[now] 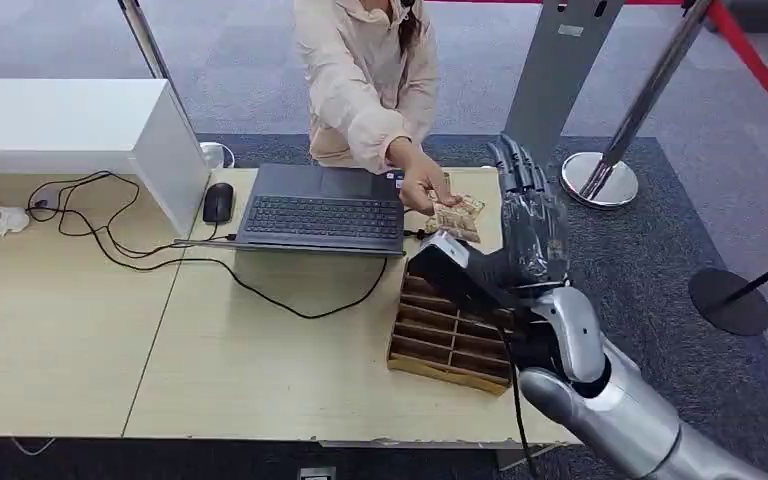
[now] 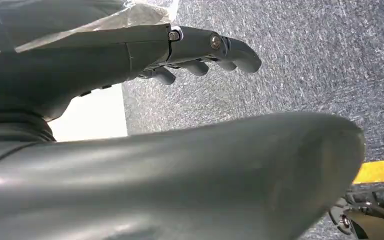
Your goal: Pass the card to the sensor for recognition and then transmit it.
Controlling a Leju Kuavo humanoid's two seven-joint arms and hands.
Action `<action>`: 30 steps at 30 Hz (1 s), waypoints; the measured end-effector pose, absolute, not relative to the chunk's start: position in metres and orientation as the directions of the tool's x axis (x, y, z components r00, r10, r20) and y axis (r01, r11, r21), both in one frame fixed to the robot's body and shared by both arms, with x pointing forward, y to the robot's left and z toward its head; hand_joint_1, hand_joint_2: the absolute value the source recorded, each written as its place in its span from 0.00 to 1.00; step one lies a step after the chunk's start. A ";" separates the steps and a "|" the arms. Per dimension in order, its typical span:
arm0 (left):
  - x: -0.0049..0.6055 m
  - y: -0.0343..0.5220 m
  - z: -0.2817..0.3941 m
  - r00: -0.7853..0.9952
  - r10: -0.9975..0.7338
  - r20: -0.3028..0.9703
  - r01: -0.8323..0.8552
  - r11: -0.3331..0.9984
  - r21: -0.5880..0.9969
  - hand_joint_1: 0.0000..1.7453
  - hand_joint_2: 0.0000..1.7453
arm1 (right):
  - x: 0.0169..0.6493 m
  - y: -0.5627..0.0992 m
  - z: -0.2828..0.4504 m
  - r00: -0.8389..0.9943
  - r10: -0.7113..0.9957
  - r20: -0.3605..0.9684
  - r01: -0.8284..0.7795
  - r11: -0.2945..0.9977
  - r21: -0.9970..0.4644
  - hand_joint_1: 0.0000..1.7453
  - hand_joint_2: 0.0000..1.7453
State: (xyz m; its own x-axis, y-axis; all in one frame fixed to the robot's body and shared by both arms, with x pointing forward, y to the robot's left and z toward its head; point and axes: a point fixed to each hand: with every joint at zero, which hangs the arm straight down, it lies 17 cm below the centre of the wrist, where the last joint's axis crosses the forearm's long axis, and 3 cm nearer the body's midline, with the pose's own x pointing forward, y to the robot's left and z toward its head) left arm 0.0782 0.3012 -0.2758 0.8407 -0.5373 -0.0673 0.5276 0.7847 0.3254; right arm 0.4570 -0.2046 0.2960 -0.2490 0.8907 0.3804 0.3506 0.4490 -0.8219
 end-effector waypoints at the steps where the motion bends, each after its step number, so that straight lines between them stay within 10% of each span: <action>1: 0.078 0.301 -0.276 0.841 -0.537 -0.067 0.528 0.785 0.325 0.00 0.00 | 0.458 -0.203 0.294 -0.249 0.890 0.381 0.346 0.449 -0.824 0.09 1.00; 5: 0.078 0.301 -0.276 0.840 -0.538 -0.067 0.528 0.785 0.324 0.00 0.00 | 0.461 -0.199 0.288 -0.249 0.889 0.384 0.330 0.450 -0.830 0.22 1.00; 9: 0.078 0.301 -0.276 0.840 -0.538 -0.066 0.528 0.785 0.324 0.00 0.00 | 0.462 -0.195 0.283 -0.249 0.888 0.386 0.314 0.451 -0.835 0.99 1.00; 30: 0.079 0.301 -0.276 0.838 -0.542 -0.063 0.531 0.783 0.324 0.00 0.00 | 0.473 -0.194 0.266 -0.223 0.892 0.394 0.264 0.445 -0.856 1.00 1.00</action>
State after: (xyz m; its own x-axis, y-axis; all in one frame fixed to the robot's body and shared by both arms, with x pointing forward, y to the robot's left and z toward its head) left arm 0.0790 0.3005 -0.2759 0.8380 -0.5421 -0.0632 0.5310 0.7830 0.3241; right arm 0.4729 -0.1941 0.2658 -0.2234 0.8915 0.3941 0.2645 0.4446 -0.8558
